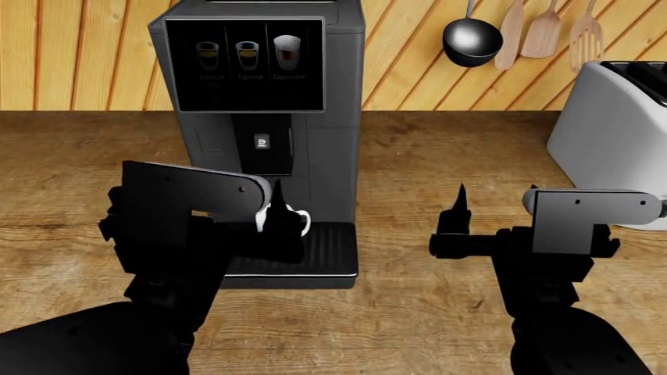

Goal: Press the button on the coffee machine to serve coffee.

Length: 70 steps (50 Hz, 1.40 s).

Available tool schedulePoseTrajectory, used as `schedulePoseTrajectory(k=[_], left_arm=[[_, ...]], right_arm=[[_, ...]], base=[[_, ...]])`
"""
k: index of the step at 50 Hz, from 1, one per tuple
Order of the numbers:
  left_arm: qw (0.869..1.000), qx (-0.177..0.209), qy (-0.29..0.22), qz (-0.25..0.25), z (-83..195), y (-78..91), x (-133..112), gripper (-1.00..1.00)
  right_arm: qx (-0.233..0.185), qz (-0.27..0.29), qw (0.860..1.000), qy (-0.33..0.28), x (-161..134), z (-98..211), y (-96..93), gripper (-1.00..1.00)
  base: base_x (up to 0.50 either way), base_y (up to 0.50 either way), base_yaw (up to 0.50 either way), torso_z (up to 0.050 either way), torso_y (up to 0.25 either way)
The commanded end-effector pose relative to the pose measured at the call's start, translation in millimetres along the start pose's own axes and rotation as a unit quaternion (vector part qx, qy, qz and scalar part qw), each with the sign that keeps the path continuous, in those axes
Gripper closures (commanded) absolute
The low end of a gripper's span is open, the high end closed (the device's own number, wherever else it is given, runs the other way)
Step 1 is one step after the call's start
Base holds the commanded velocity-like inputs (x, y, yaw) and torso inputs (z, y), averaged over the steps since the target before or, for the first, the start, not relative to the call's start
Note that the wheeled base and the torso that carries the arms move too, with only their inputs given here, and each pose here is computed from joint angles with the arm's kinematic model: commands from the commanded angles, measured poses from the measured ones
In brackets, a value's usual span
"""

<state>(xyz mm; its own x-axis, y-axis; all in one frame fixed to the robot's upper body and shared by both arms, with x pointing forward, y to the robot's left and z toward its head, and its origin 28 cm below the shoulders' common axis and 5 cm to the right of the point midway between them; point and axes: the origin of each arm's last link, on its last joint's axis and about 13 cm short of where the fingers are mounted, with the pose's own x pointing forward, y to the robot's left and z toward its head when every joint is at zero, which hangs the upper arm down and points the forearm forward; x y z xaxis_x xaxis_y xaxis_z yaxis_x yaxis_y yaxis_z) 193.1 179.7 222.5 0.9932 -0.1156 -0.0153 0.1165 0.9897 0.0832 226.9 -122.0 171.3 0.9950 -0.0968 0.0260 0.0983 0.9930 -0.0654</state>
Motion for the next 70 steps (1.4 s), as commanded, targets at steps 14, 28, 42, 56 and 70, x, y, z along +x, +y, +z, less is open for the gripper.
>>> schedulePoseTrajectory(k=[14, 28, 42, 56, 70], left_arm=[[1.000, 0.015, 0.005, -0.025, 8, -19.7, 2, 1.00], [1.000, 0.004, -0.018, -0.006, 18, -23.4, 10, 1.00], [1.000, -0.009, -0.012, 0.014, 14, -26.0, 22, 1.00], [0.999, -0.008, -0.035, 0.038, 15, -29.3, 36, 1.00], [0.999, -0.006, -0.025, 0.034, 10, -30.7, 46, 1.00]], right_arm=[[0.009, -0.002, 1.000, 0.009, -1, -8, 0.6, -1.00], [0.012, -0.001, 1.000, 0.012, 0, -11, 1.7, -1.00], [0.013, -0.001, 1.000, 0.015, 1, -14, 2.6, -1.00], [0.016, -0.002, 1.000, 0.016, 0, -15, 1.4, -1.00], [0.016, -0.001, 1.000, 0.017, 1, -16, 1.8, -1.00]], base=[[0.00, 0.00, 0.00, 0.000, 0.000], [0.00, 0.00, 0.00, 0.000, 0.000], [0.00, 0.00, 0.00, 0.000, 0.000], [0.00, 0.00, 0.00, 0.000, 0.000], [0.00, 0.00, 0.00, 0.000, 0.000]])
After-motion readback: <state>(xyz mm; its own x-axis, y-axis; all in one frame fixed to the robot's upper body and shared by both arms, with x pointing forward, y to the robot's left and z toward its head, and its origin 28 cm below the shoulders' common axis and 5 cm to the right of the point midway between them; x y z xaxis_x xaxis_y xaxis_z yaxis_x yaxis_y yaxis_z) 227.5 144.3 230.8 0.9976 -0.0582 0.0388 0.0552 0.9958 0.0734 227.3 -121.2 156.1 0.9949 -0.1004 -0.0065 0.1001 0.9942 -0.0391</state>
